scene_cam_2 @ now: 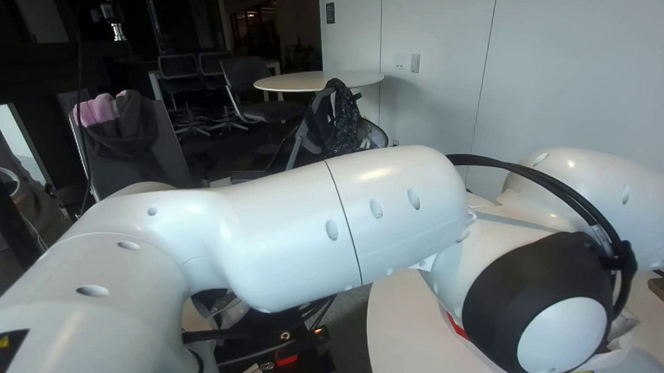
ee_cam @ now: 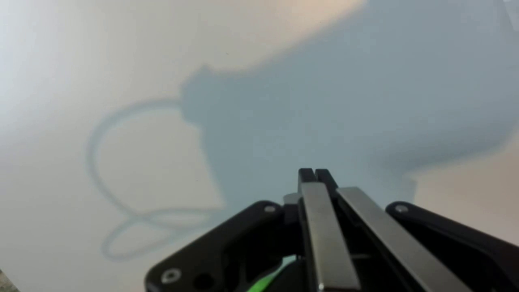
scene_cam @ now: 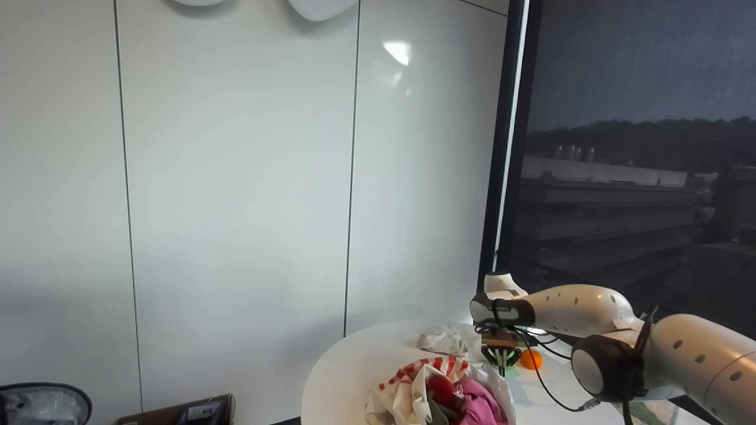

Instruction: Put the yellow container, moose, radish and pink t-shirt in the plastic bag.

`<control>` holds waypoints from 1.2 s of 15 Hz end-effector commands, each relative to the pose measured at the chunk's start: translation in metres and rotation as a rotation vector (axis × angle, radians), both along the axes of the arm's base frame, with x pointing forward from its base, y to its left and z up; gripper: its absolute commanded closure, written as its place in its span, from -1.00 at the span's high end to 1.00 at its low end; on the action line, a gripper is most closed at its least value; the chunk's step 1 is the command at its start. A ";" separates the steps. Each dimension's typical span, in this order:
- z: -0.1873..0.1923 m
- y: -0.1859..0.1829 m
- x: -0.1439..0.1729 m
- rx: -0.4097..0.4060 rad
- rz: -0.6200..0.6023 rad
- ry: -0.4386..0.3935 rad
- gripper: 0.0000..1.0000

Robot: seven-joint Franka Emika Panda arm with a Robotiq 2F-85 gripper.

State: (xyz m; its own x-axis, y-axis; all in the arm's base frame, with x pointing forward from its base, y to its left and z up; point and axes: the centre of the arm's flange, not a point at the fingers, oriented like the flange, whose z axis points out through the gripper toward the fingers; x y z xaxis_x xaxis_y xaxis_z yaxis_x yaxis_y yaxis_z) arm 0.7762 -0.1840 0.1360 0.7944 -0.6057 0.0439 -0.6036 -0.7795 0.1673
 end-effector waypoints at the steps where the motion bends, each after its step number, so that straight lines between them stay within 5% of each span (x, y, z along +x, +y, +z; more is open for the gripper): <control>1: 0.033 0.016 -0.035 0.022 0.011 0.022 -0.83; 7: 0.086 0.033 -0.057 0.096 0.082 0.065 -0.87; 8: 0.096 0.034 -0.057 0.107 0.095 0.073 -0.37; 11: 0.130 0.040 -0.060 0.157 0.163 0.105 -0.24; 18: 0.190 0.072 -0.094 0.327 0.365 0.280 0.83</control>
